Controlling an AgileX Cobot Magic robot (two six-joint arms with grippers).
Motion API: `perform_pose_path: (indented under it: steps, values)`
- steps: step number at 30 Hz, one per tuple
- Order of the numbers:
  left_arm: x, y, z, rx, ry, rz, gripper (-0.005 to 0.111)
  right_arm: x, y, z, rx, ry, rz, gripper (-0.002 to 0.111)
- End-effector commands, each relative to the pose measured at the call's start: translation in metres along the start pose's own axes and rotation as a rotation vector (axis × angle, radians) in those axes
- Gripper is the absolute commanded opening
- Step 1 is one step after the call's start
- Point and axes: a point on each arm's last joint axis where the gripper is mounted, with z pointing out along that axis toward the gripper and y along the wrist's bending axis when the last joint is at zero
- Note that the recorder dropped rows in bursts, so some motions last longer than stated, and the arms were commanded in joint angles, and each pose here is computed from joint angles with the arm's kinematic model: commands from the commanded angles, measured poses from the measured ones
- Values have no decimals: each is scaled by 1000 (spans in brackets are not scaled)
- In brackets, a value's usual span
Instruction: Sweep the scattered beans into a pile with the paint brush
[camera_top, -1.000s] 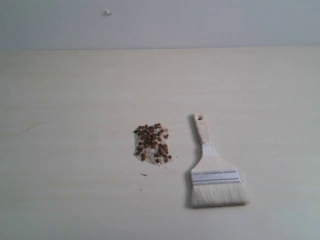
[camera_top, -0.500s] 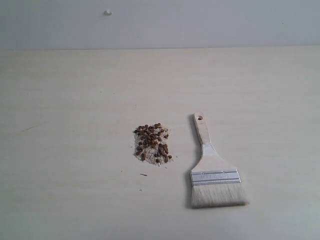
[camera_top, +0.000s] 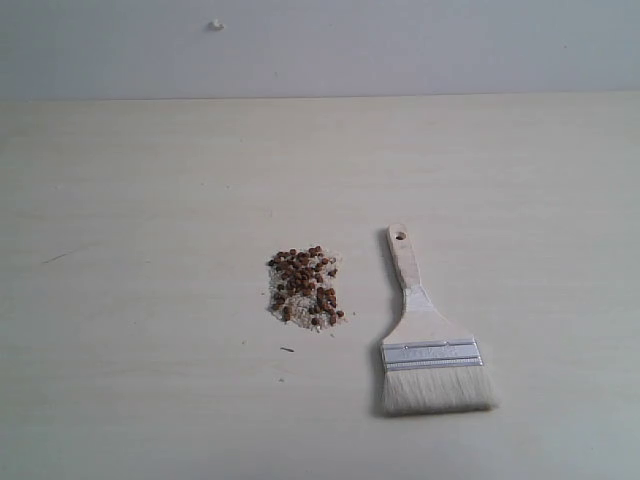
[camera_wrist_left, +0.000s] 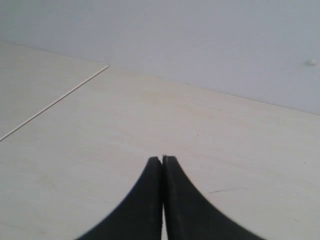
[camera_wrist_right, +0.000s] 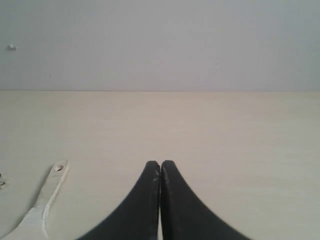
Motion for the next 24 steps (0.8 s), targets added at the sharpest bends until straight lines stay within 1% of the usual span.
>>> perform_pose_path:
  steps: [1, 6, 8, 9, 13, 15, 16, 21, 23, 24]
  values:
    - [1, -2, 0, 36, 3, 8, 0, 1, 0, 0, 1, -5, -1, 0]
    - [1, -2, 0, 36, -2, 20, 0, 1, 0, 0, 1, -5, -3, 0]
    - [-2, -3, 0, 38, -34, 95, 0, 1, 0, 0, 1, -5, -3, 0]
    - [-5, -3, 0, 40, -72, 186, 0, 1, 0, 0, 1, -5, -1, 0]
    - [-18, -13, -3, 85, -245, 629, 0, 1, 0, 0, 1, -5, -1, 0]
    - [-20, -19, -5, 113, -309, 826, 0, 1, 0, 0, 1, -5, -1, 0]
    - [-20, -22, -5, 130, -328, 902, 0, 1, 0, 0, 1, -5, -1, 0]
    - [-5, -33, -7, 302, -272, 1111, 0, 1, 0, 0, 1, -5, -1, 0]
    - [2, -36, -8, 366, -247, 1243, 0, 1, 0, 0, 1, -5, -1, 0]
    - [4, -36, -8, 378, -248, 1314, 0, 1, 0, 0, 1, -5, -1, 0]
